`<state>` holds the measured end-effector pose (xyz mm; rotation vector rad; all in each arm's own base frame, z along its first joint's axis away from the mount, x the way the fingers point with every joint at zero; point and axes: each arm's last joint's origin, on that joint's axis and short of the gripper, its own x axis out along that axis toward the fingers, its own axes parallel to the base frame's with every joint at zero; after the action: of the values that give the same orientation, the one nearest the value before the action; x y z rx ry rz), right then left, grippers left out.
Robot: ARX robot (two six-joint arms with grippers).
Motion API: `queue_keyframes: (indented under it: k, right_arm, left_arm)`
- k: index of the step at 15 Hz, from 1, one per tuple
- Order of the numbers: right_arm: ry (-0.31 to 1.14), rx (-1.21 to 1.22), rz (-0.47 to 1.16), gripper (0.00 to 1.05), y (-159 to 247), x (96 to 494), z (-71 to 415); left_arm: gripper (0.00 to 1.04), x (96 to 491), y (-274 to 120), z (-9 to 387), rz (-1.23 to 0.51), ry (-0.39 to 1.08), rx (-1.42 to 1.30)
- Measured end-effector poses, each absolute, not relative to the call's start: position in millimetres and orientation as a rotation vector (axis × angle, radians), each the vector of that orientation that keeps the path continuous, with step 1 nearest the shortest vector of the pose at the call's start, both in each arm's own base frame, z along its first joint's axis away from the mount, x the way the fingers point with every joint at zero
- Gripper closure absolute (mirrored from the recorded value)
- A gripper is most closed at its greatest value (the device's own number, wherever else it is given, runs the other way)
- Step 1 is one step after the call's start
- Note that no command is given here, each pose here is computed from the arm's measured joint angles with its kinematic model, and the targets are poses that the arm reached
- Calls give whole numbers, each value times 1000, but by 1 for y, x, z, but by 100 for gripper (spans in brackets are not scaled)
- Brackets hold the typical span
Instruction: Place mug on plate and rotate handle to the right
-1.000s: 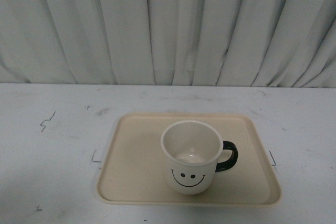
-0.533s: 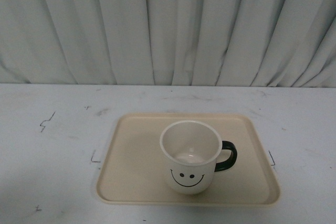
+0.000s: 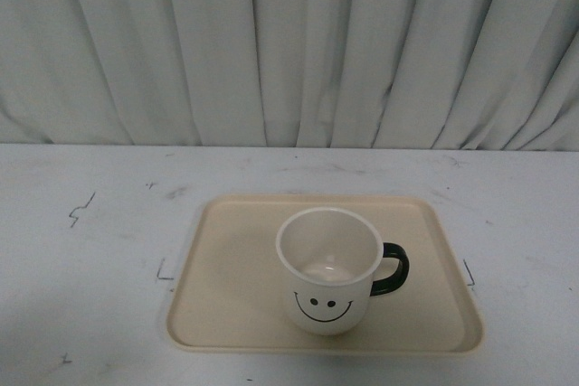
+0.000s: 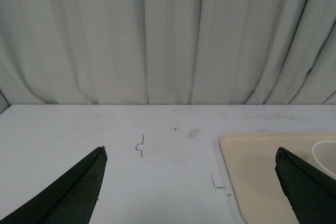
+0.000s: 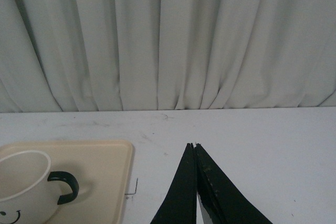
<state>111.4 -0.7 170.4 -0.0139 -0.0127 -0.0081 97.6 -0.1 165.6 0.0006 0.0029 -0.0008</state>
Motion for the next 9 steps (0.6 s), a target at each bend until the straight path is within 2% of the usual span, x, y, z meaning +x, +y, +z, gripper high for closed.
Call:
queue_keyframes:
  k: [4,5,6,9]
  right_arm:
    - [-1,-14,-5,103,-1,97,167]
    - [-2,-14,-5,93,0,97,167]
    - [-3,-14,-5,75,0,97,167]
    - [-3,-14,-5,65,0,97,167]
  left_arm:
    - [7,98,0,166,-2,3,0]
    - [7,98,0,166,-1,3,0]
    - [7,98,0,166,-1,2,1]
    - [7,98,0,166,-1,2,0]
